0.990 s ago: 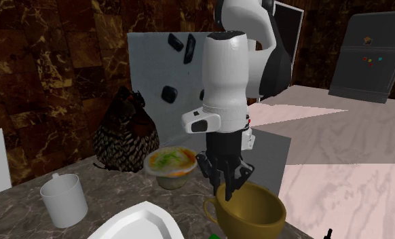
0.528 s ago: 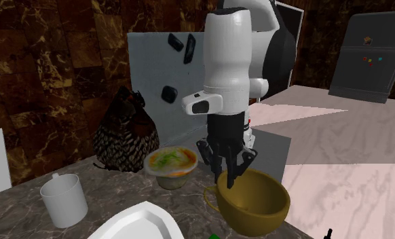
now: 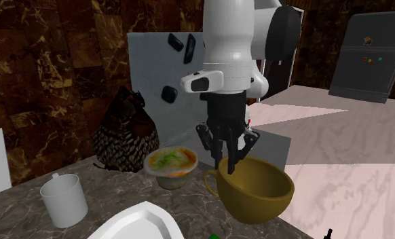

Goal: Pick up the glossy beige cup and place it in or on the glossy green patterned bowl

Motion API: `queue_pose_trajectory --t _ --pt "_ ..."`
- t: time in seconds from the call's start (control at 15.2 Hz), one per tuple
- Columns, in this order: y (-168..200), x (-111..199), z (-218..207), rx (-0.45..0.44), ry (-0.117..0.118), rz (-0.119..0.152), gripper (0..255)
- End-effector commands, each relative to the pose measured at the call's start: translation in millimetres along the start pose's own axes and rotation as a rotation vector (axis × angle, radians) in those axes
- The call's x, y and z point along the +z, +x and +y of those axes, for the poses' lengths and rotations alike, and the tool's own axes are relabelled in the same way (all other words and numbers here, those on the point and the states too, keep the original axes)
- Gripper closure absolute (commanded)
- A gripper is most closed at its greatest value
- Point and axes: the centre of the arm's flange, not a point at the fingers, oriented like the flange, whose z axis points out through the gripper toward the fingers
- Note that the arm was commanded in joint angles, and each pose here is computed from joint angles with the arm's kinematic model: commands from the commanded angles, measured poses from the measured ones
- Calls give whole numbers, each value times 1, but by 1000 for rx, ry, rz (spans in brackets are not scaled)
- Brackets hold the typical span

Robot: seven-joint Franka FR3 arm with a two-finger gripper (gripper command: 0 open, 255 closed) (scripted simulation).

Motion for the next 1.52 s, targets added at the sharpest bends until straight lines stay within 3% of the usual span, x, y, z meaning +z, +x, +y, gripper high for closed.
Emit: queue_pose_trajectory --t 0.0,0.92,1.45 --pt "0 -13 -1 0 0 1 255" --pt "4 -82 -5 0 0 1 255" --pt "-20 -104 95 0 0 1 255"
